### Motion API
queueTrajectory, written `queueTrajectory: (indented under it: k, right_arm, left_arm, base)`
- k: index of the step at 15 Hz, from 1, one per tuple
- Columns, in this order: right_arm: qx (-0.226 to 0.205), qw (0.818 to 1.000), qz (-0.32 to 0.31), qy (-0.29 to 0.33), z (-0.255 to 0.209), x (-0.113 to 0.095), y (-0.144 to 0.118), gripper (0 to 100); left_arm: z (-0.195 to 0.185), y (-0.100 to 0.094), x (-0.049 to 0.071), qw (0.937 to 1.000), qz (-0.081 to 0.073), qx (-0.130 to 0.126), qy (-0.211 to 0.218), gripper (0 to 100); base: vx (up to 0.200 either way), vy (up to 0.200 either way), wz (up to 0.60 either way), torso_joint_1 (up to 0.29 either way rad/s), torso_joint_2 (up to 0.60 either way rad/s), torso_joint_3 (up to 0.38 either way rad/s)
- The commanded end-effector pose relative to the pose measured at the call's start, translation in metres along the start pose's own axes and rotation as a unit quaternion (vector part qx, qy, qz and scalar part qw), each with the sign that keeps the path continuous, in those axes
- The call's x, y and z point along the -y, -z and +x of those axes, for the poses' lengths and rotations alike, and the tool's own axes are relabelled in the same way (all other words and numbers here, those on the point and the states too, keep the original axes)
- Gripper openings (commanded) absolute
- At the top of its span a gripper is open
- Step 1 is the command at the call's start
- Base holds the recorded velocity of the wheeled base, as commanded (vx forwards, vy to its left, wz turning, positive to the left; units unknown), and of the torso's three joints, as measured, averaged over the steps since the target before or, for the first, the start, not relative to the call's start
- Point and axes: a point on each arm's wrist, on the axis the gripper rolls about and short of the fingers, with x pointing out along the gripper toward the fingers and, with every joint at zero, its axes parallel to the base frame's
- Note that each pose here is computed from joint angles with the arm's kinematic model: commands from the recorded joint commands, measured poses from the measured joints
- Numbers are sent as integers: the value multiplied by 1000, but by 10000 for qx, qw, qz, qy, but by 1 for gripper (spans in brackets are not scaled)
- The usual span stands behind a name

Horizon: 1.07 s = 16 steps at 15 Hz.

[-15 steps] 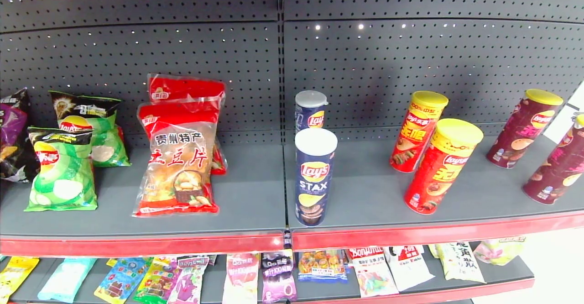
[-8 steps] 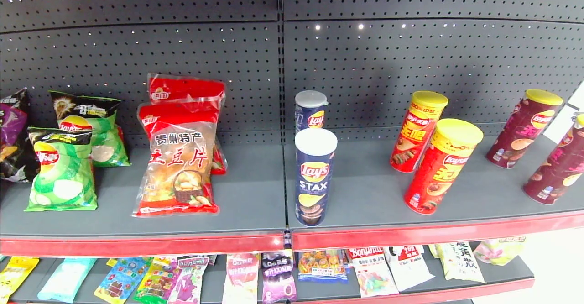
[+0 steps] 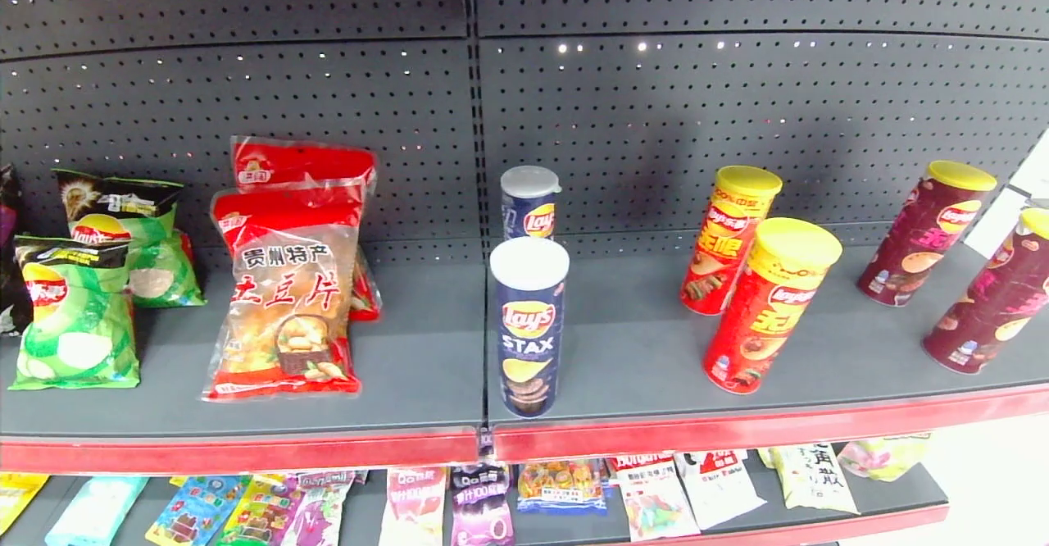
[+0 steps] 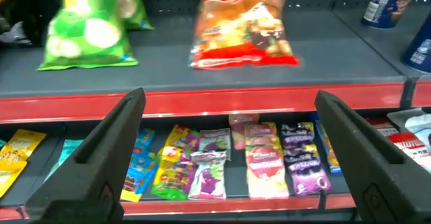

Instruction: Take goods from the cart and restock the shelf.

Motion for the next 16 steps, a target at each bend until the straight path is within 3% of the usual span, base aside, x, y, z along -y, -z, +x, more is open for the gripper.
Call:
queueTrajectory:
  k: [1, 6, 16]
  right_arm:
    - [-7, 10000, 0, -1, 0, 0, 0, 100]
    - [-7, 10000, -8, -17, 0, 0, 0, 100]
    - [-7, 10000, 0, -17, 0, 0, 0, 100]
  left_arm:
    - [0, 0, 0, 10000, 0, -9, 1, 100]
    - [0, 0, 0, 10000, 0, 0, 39, 100]
    - [0, 0, 0, 10000, 0, 1, 62, 100]
  base:
    - [0, -200, 0, -2, 2, -2]
    - [-160, -200, 0, 2, 5, 0]
    - [0, 0, 0, 0, 0, 0]
